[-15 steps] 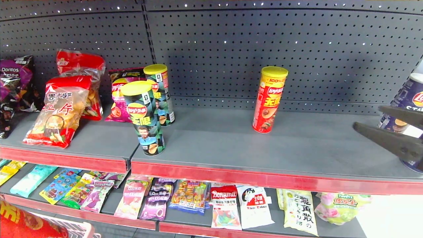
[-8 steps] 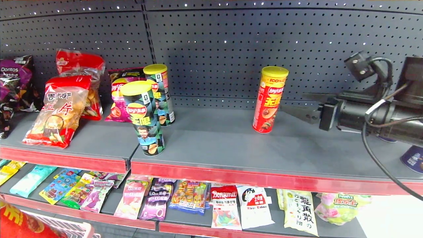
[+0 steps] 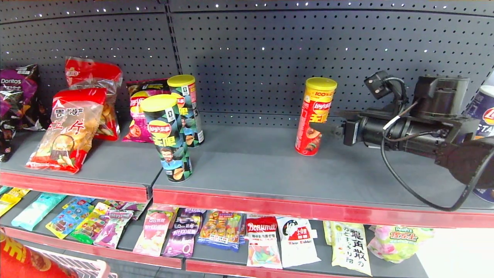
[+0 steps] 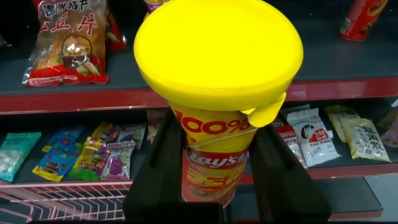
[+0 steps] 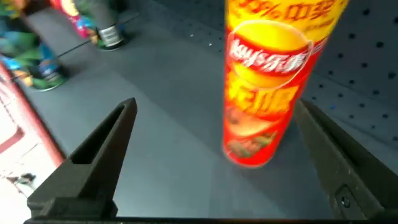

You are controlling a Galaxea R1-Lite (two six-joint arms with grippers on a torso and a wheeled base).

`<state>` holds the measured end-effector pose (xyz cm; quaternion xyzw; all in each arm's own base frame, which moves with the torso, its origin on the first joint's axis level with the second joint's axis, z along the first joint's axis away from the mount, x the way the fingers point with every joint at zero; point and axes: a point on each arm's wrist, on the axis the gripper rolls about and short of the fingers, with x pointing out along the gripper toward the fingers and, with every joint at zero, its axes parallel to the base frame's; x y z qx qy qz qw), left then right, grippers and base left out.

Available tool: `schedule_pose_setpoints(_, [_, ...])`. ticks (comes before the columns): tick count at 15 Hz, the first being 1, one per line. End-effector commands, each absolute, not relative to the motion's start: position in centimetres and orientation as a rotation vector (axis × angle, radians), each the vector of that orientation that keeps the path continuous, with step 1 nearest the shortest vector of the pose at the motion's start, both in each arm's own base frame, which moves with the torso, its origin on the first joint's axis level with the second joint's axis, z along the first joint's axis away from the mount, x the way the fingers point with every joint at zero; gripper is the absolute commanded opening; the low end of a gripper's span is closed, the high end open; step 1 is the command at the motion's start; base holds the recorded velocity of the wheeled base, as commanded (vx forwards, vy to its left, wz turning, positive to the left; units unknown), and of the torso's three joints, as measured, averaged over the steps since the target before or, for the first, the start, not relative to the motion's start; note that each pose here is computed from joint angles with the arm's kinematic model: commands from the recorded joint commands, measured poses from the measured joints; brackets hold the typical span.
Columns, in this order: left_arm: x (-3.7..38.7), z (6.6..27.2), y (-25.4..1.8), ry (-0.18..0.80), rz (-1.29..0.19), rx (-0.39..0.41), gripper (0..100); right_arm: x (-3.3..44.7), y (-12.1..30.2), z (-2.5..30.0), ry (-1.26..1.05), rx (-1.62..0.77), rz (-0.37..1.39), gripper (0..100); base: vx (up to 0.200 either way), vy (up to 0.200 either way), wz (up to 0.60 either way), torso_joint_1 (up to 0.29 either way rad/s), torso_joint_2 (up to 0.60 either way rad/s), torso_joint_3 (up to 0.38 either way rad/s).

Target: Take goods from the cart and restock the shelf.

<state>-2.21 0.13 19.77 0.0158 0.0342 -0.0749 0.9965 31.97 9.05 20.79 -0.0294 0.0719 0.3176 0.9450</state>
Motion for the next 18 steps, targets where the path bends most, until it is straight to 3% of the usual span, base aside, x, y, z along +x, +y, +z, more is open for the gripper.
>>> schedule_pose_setpoints(1, [-2.2,19.8,0.1,0.07,-0.15,0.033,0,34.5,8.8,19.9,0.156,-0.056,0.635,100,0.0,0.0,0.0,0.0,0.0,0.0])
schedule_pose_setpoints(13, [-2.2,19.8,0.1,0.067,-0.15,0.034,0,38.6,8.5,20.0,0.082,-0.106,0.731,100,0.0,0.0,0.0,0.0,0.0,0.0])
schedule_pose_setpoints(14, [-2.2,19.8,0.1,0.068,-0.15,0.036,0,38.6,8.6,20.0,0.085,-0.105,0.741,0,0.0,0.0,0.0,0.0,0.0,0.0])
schedule_pose_setpoints(18, [-2.2,19.8,0.1,0.071,-0.15,0.034,0,39.3,9.1,19.6,0.083,-0.106,0.752,0,0.0,0.0,0.0,0.0,0.0,0.0])
